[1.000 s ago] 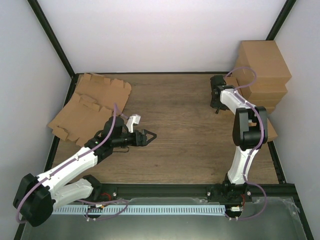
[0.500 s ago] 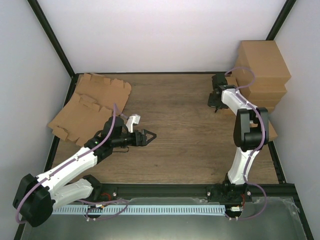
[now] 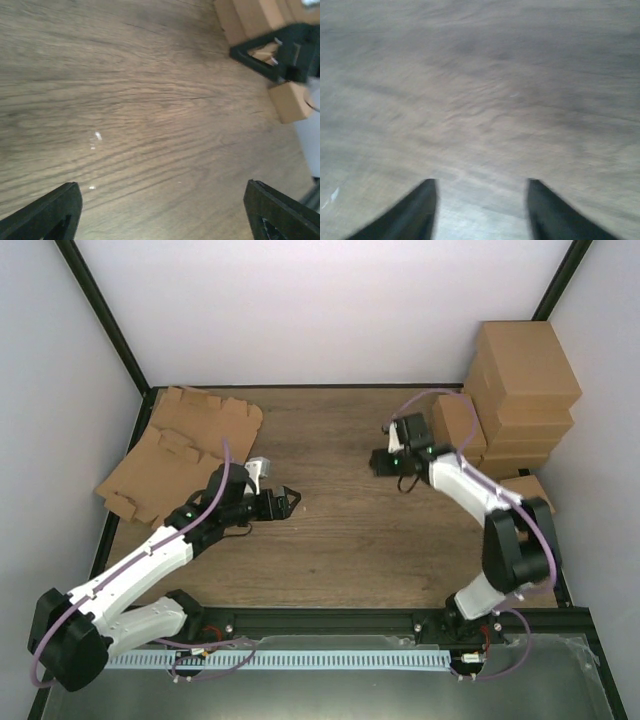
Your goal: Fold the paper box
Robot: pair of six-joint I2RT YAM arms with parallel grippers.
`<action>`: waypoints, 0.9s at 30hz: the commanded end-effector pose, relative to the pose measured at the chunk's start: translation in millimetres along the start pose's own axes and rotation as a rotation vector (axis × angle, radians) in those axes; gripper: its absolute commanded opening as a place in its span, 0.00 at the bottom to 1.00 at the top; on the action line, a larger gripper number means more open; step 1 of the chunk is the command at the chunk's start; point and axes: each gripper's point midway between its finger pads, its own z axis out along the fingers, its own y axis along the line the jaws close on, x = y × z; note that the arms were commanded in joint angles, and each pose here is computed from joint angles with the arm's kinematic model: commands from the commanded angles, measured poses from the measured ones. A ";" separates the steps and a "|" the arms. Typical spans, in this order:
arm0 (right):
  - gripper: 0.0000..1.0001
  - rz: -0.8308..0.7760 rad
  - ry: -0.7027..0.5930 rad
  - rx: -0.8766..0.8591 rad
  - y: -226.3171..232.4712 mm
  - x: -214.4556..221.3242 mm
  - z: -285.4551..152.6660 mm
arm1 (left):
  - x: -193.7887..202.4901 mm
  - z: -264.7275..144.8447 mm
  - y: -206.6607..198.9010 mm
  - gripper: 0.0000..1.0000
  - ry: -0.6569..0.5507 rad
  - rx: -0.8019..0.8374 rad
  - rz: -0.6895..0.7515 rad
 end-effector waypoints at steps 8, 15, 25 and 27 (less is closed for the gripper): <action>1.00 -0.015 -0.489 -0.237 28.0 39.1 -80.1 | -38.1 -31.6 35.8 1.00 -0.258 -0.227 0.161; 1.00 0.052 -0.587 -0.163 -4.1 83.5 -78.0 | -31.7 -33.7 71.5 1.00 -0.429 -0.303 0.239; 1.00 0.072 -0.757 -0.191 -10.4 92.7 -112.1 | -15.1 -57.6 118.0 1.00 -0.561 -0.456 0.225; 1.00 0.083 -0.773 -0.183 -13.1 93.2 -115.5 | -14.0 -57.1 116.0 1.00 -0.568 -0.435 0.230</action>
